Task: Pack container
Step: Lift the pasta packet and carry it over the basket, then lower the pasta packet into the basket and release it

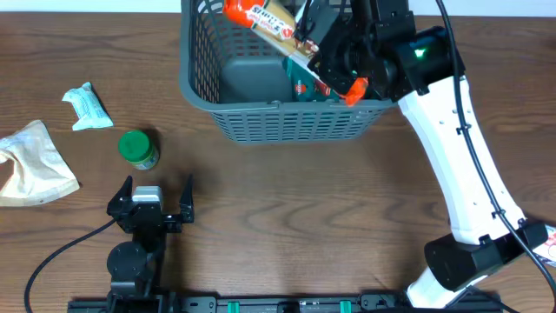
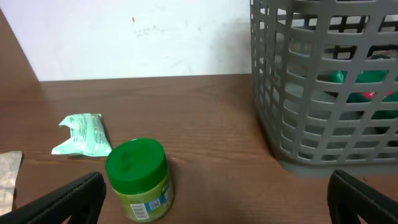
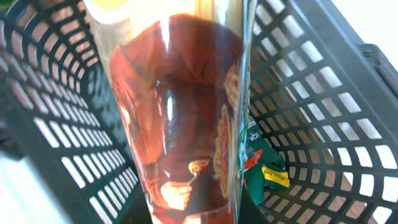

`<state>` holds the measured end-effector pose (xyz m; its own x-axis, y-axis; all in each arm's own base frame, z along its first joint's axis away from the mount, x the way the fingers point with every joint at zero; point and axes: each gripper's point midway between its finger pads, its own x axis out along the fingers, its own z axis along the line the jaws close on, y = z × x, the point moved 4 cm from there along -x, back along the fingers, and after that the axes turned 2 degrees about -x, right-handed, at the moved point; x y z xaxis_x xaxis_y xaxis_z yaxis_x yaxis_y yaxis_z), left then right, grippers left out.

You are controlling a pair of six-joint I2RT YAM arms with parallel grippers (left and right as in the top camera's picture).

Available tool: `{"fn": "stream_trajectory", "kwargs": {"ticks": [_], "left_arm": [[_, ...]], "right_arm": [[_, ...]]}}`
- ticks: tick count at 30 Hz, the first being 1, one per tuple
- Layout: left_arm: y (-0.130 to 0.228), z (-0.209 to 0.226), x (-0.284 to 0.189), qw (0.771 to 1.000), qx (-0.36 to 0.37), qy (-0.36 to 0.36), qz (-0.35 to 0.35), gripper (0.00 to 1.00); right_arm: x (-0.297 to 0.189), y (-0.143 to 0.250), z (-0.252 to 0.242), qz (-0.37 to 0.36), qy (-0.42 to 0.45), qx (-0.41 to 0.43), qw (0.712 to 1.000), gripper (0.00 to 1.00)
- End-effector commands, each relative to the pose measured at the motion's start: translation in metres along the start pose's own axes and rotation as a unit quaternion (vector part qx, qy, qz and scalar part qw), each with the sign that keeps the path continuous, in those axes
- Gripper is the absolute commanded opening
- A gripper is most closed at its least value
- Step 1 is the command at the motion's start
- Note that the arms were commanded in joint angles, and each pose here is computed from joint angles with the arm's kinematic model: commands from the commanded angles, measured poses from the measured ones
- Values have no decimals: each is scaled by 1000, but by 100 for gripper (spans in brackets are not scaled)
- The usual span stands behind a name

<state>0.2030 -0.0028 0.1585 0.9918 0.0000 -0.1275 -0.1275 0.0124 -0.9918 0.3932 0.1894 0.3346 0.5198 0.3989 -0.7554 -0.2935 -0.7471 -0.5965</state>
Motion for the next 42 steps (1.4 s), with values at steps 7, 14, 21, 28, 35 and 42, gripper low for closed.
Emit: {"fn": "stream_trajectory", "kwargs": {"ticks": [7, 14, 21, 28, 35, 42], "left_arm": [[15, 1, 2, 1000, 6, -5, 19, 99], [15, 1, 2, 1000, 6, -5, 19, 99], [15, 1, 2, 1000, 6, -5, 19, 99], [15, 1, 2, 1000, 6, -5, 19, 99], [15, 1, 2, 1000, 6, -5, 19, 99], [15, 1, 2, 1000, 6, -5, 19, 99]], "right_arm": [[25, 13, 8, 27, -52, -26, 998, 1], [53, 26, 11, 58, -77, -20, 995, 1], [80, 39, 22, 80, -121, -16, 989, 1], [93, 46, 25, 91, -137, -18, 986, 1], [94, 46, 25, 91, -137, -19, 986, 24], [93, 46, 25, 92, -137, -19, 986, 54]]}}
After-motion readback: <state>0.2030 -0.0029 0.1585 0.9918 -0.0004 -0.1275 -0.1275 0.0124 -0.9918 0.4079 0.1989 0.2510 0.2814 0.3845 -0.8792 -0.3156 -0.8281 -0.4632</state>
